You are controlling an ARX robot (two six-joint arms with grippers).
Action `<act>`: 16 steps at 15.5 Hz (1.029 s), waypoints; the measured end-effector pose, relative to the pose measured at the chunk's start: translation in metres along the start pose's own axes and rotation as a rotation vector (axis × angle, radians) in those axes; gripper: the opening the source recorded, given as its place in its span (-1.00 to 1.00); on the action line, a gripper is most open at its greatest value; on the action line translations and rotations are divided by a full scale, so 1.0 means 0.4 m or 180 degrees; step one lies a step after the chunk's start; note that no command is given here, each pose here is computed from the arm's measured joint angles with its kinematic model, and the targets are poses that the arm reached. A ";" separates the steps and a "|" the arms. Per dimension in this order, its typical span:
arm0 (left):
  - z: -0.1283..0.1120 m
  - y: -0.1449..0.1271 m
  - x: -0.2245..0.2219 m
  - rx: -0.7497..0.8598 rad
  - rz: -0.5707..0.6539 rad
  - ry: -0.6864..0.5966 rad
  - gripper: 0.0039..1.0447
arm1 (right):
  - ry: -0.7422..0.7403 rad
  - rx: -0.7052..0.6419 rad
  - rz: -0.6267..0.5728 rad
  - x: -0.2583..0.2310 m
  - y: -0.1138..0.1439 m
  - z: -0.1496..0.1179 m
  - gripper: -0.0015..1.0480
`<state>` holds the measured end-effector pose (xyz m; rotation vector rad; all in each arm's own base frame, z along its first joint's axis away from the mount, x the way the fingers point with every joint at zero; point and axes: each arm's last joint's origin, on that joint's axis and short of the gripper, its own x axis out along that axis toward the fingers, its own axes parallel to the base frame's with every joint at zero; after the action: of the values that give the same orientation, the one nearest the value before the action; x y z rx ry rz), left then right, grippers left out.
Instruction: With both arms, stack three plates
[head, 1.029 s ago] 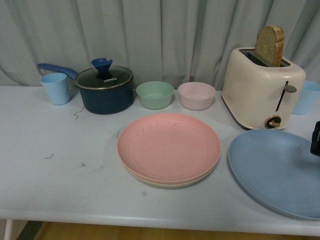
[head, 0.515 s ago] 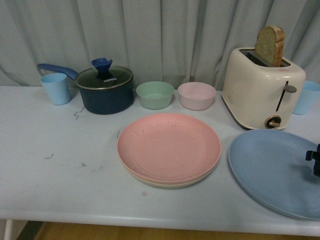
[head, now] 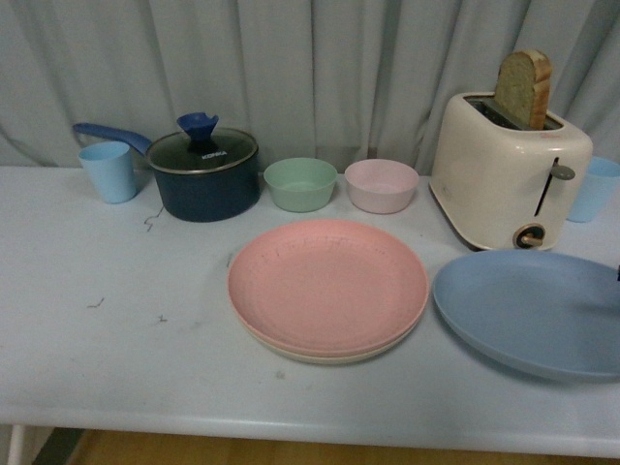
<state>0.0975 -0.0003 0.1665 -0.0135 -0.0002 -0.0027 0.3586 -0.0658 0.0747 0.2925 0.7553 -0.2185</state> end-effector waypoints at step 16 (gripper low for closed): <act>0.000 0.000 0.000 0.0000 0.0001 0.0000 0.88 | 0.0173 0.0253 0.1237 -0.017 0.448 0.061 -0.94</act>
<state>0.0975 -0.0003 0.1665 -0.0135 -0.0002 -0.0023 0.4228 0.0946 0.1287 0.5149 0.7293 0.1276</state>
